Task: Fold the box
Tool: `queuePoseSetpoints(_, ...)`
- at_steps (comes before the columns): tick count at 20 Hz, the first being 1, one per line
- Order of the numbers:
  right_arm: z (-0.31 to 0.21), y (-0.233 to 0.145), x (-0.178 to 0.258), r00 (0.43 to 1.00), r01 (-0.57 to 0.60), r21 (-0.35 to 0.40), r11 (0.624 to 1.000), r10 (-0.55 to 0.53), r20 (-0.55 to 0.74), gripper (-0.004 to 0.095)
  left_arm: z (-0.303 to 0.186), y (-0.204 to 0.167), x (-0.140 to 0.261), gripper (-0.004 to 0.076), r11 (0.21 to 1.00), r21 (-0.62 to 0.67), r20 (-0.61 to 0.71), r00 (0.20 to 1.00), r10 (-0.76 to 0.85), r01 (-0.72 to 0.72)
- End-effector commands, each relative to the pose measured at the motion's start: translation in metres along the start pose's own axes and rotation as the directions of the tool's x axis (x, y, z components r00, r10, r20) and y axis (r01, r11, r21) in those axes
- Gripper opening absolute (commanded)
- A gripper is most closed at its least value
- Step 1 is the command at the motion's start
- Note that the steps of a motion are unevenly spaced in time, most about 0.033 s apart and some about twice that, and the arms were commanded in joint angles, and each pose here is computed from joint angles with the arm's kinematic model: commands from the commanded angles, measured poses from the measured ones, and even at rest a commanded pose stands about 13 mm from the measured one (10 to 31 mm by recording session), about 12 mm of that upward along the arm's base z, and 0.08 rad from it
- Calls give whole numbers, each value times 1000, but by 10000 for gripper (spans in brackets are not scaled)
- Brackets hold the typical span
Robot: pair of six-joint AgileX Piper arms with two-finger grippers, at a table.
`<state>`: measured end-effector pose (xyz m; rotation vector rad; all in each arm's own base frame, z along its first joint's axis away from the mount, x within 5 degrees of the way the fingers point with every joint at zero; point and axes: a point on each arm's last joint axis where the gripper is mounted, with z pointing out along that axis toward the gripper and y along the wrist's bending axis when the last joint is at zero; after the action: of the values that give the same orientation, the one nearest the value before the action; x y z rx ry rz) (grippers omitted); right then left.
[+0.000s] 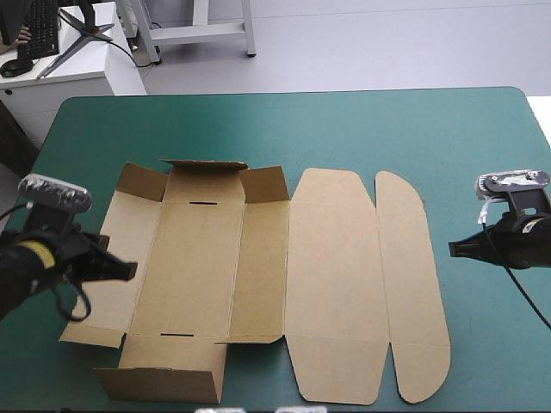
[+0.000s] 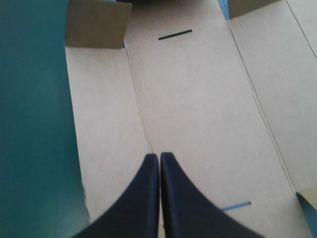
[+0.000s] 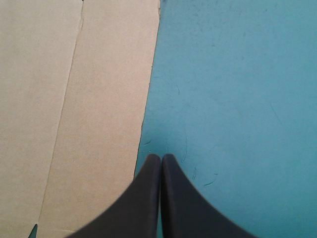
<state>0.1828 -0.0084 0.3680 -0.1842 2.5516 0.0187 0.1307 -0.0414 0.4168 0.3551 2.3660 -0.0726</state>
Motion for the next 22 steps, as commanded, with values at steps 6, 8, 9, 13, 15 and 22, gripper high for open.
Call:
queuePoseSetpoints(6, -10, -1, -7, 996, 0, 14, 1000, -1, 84, -15, 18, 47, -103, 17, 987, -126, 101, 991, -83, 95)
queuePoseSetpoints(8, -10, -1, -7, 996, 0, 14, 1000, -1, 84, -15, 14, 86, -109, 17, 971, -90, 107, 972, -210, 220)
queuePoseSetpoints(9, -10, -1, -7, 996, -1, 12, 1000, 0, 84, -15, 15, 101, -108, 17, 957, -63, 113, 955, -275, 283)
queuePoseSetpoints(13, -10, -1, -8, 995, 1, 14, 1000, -2, 98, -15, 19, 181, -82, 15, 826, 46, 148, 814, -561, 561)
queuePoseSetpoints(15, -10, 0, -9, 994, -3, 9, 1000, 2, 108, -15, 18, 206, -62, 15, 783, -14, 149, 775, -614, 622)
queuePoseSetpoints(22, -10, 0, -11, 993, 9, 5, 1000, -9, 122, -15, 55, 214, -19, 58, 787, -112, -38, 789, -614, 607)
